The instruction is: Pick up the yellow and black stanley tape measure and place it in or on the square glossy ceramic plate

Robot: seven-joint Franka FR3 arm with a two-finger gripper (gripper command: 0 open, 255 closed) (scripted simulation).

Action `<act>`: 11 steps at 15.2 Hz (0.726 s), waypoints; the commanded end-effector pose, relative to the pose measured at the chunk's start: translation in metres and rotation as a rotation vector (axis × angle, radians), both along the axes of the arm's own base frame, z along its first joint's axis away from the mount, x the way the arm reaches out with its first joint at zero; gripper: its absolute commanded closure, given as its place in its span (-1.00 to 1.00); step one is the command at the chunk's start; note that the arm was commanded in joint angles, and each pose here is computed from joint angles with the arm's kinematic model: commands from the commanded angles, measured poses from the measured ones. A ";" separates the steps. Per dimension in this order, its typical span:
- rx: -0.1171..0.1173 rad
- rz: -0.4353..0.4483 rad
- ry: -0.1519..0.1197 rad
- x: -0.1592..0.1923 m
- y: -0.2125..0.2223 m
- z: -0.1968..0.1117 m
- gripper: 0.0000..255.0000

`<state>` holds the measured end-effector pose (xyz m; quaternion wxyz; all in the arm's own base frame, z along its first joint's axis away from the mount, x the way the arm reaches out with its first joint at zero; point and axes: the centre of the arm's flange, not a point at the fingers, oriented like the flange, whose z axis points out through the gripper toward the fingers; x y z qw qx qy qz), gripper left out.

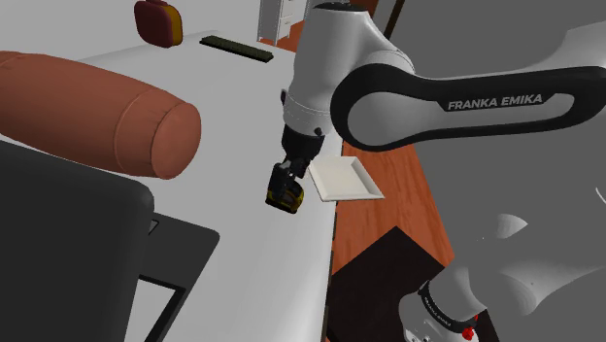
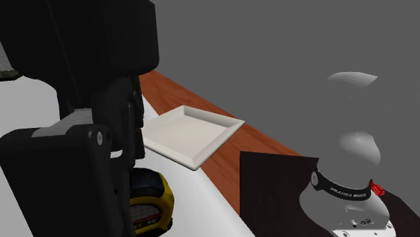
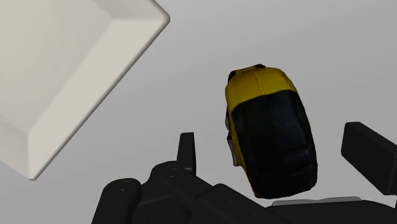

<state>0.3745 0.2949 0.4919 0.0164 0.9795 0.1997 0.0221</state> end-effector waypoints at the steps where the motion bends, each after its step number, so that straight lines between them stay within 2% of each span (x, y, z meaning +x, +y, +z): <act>1: 0.000 0.000 0.000 0.000 0.000 -0.013 -1.00; 9: 0.000 0.000 0.000 0.000 0.000 -0.013 -1.00; 10: 0.000 0.000 0.000 0.000 0.000 -0.013 1.00; 11: 0.000 0.000 0.000 0.000 0.000 -0.013 1.00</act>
